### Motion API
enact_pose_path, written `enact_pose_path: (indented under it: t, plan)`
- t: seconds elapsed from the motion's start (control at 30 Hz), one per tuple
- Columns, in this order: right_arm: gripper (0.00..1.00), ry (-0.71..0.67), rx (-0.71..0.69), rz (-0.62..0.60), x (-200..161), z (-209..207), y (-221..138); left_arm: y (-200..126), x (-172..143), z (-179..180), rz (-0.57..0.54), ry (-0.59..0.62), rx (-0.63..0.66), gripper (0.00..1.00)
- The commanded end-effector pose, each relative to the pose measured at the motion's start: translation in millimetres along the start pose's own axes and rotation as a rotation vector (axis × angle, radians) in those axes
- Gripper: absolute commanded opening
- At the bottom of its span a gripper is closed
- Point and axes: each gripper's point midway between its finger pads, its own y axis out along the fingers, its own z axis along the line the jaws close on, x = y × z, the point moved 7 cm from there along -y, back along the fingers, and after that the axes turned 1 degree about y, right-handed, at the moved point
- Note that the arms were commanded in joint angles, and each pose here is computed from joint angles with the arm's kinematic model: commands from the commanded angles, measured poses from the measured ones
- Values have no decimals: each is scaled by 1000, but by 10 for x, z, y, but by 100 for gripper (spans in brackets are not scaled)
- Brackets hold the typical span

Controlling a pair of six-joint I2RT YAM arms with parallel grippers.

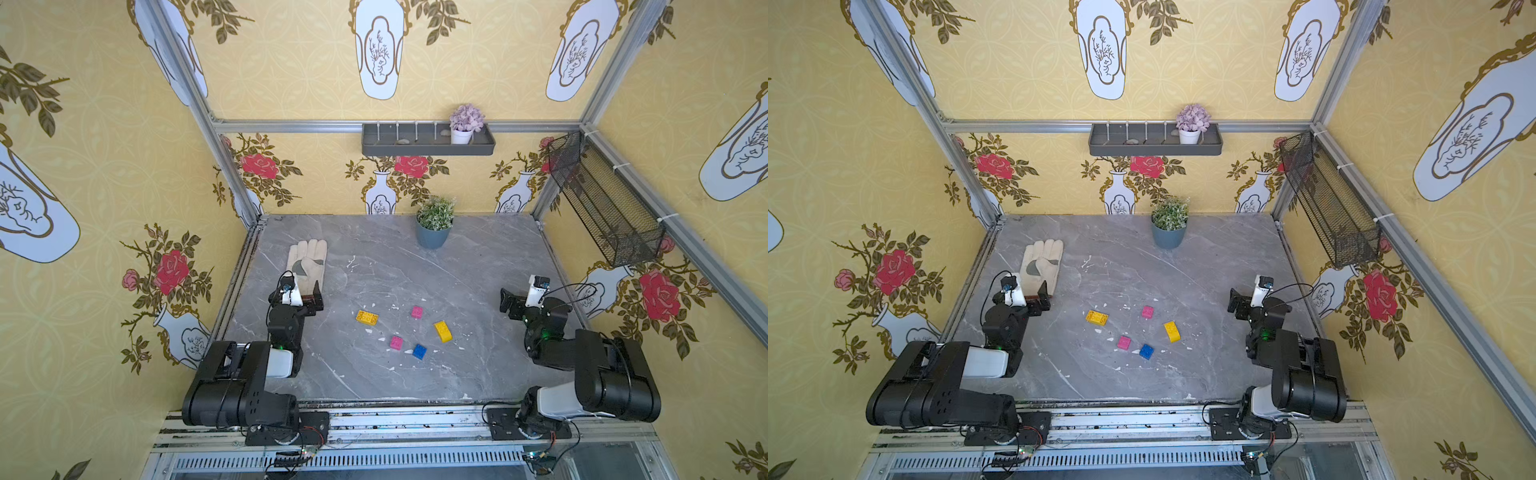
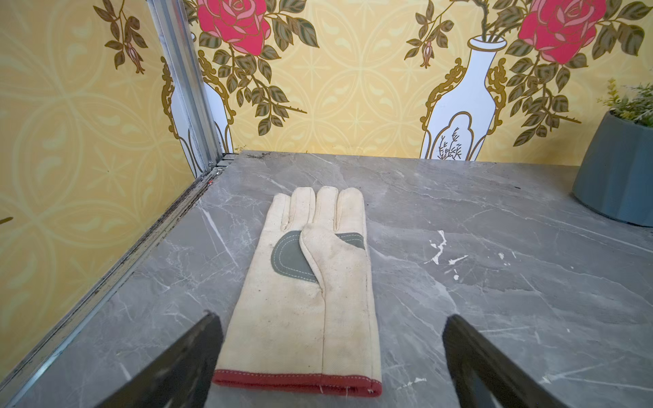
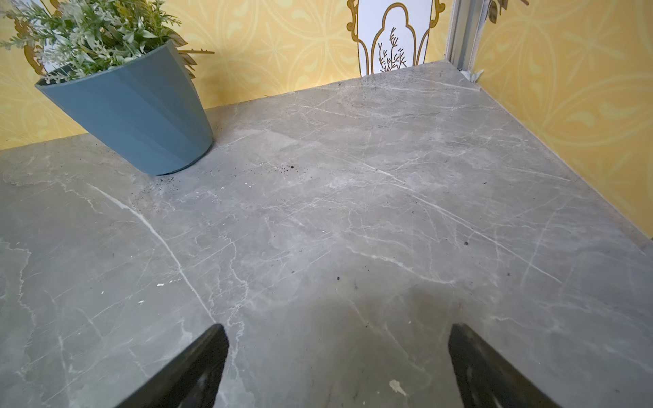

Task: Assemble the letter s with lego
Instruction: Pick up the lego brick from the center of the board.

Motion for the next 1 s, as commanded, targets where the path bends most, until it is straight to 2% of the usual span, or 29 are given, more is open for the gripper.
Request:
enact_pose_path:
  t: [0.0, 0.3, 0.47, 0.57, 0.63, 0.7, 0.77, 0.83, 0.9, 0.97]
  plan:
    - [98, -3, -2, -31, 62, 0, 0, -15, 40, -1, -28, 1, -3, 99]
    - [98, -2, -8, -34, 70, -2, -2, -12, 47, -1, -31, 0, -3, 99]
    - [98, 45, -91, 2, 179, -90, 54, -12, 40, -1, -27, -1, -4, 99]
    - [98, 103, -170, 126, 411, -158, 159, 31, 153, 56, -27, -14, 56, 99]
    - [98, 164, -198, 159, 612, -169, 169, 111, 247, 105, 38, -47, 110, 99]
    - [98, 257, -217, 213, 833, -171, 191, 150, 379, 81, 82, -66, 87, 99]
    - [98, 326, -174, 276, 1053, -96, 236, 175, 509, 79, 150, -142, 94, 99]
    - [98, 350, -63, 319, 1242, 87, 236, 182, 602, 60, 209, -194, 90, 99]
    - [98, 314, 46, 356, 1372, 366, 193, 138, 698, -13, 226, -223, 101, 99]
    - [98, 250, 157, 415, 1433, 741, 138, 76, 774, -188, 229, -233, 24, 99]
